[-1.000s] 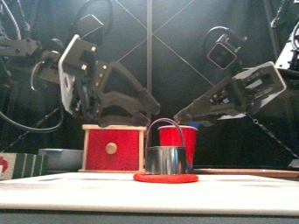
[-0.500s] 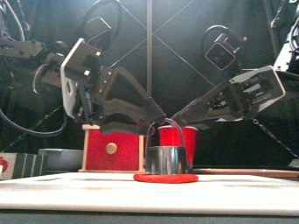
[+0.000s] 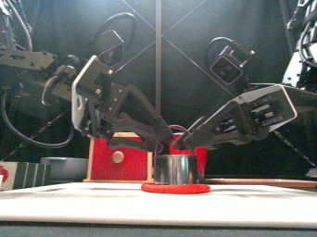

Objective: Get the cutter from the drawer then cut the dough then place the extra dough in the bowl
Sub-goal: Cut the dough

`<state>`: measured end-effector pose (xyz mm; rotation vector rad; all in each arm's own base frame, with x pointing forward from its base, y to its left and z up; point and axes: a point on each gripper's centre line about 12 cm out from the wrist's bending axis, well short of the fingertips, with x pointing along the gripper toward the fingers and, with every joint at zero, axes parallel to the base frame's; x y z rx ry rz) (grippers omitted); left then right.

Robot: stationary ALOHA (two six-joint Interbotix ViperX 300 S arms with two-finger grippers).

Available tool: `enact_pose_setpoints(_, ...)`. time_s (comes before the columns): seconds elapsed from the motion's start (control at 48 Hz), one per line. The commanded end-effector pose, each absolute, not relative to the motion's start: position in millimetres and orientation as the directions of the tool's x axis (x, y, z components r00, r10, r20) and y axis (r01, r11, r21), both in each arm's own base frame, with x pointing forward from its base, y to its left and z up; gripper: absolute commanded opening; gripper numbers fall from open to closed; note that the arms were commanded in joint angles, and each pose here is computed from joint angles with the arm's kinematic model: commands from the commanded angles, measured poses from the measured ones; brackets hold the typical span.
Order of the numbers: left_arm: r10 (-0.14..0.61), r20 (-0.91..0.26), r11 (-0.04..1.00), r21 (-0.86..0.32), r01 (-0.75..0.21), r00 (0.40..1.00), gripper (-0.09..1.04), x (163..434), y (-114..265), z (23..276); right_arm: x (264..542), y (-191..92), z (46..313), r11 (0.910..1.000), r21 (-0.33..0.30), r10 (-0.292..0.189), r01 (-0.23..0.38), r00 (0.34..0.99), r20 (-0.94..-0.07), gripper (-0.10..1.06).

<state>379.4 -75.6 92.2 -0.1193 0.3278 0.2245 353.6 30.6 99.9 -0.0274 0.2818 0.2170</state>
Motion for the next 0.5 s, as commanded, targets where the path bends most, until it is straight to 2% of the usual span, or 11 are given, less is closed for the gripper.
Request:
enact_pose_setpoints(0.021,0.198,-0.302,0.967,-0.096,-0.236,0.933,0.86,386.0,-75.8,103.0,357.9,29.2,116.1,0.9779,-0.006,0.202,-0.209,0.952,-0.229,0.8)
enact_pose_setpoints(0.271,0.192,-0.3,0.969,-0.092,-0.229,0.934,0.86,386.6,-76.6,103.5,359.3,29.0,117.1,0.978,-0.011,0.201,-0.208,0.953,-0.226,0.78)
enact_pose_setpoints(0.5,0.167,-0.305,0.977,-0.077,-0.199,0.938,0.86,385.5,-80.4,100.9,359.3,29.5,116.1,0.9777,-0.01,0.201,-0.21,0.951,-0.236,0.66)
